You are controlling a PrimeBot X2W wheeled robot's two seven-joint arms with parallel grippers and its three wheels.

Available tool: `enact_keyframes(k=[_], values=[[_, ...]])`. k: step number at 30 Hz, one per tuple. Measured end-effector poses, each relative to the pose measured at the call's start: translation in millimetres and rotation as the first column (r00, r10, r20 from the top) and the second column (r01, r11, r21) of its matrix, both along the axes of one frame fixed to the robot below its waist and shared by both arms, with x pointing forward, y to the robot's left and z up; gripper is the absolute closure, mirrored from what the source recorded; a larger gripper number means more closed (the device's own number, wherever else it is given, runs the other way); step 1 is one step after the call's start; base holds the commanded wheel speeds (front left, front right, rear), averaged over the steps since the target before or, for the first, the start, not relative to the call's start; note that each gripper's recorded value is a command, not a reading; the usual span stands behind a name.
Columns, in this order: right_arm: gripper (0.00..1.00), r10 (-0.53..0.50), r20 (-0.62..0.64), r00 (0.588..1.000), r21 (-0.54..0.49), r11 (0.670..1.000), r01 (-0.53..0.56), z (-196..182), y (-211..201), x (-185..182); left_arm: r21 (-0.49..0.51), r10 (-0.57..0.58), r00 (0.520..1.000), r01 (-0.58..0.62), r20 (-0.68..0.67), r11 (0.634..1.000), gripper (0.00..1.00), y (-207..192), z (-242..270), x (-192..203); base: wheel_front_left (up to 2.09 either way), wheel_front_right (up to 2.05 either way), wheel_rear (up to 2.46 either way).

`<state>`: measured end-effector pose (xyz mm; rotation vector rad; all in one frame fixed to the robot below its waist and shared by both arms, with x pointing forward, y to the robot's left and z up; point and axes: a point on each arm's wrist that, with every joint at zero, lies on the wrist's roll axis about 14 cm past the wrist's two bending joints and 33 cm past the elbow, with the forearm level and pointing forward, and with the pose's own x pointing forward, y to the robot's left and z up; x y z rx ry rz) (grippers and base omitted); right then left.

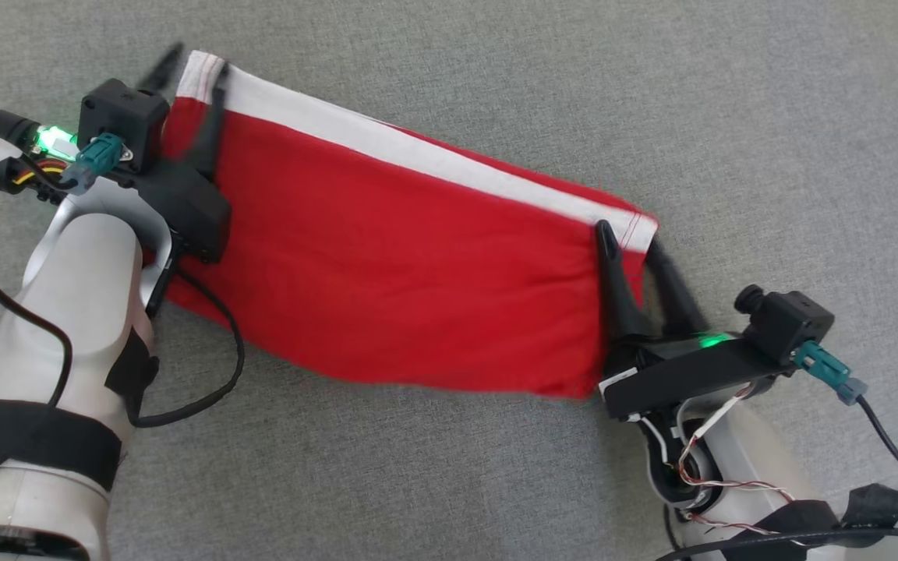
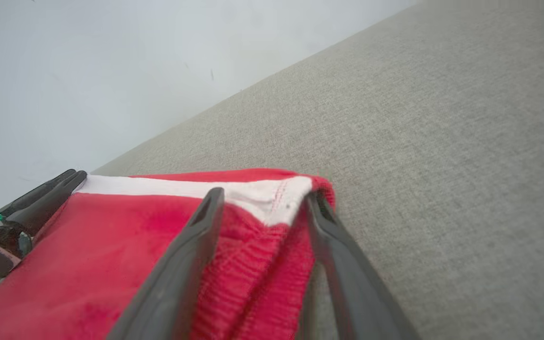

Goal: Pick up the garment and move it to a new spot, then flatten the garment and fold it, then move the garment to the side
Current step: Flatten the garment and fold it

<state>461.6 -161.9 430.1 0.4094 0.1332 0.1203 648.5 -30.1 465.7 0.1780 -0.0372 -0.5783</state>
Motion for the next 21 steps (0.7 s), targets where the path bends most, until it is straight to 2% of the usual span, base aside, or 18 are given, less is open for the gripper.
enact_keyframes(k=[4,13,16,21], values=[[0.00,-0.004,0.041,0.999,-0.078,0.997,0.007,10,-8,3,-0.021,0.010,1.000,-0.010,-0.004,1.000,0.00,2,5,-2,0.00,0.00,0.00],[0.00,-0.109,0.081,0.991,-0.224,0.967,0.125,21,-48,-17,-0.067,0.032,0.998,-0.036,-0.060,0.997,0.00,9,10,-22,0.00,0.00,0.00],[0.00,-0.146,0.080,0.986,-0.250,0.955,0.161,21,-59,-26,-0.080,0.040,0.996,-0.046,-0.076,0.996,0.00,12,12,-28,0.00,0.00,0.00],[0.00,-0.161,0.075,0.984,-0.244,0.954,0.175,21,-59,-37,-0.078,0.059,0.990,-0.069,-0.131,0.995,0.00,21,5,-39,0.00,0.00,0.00]])
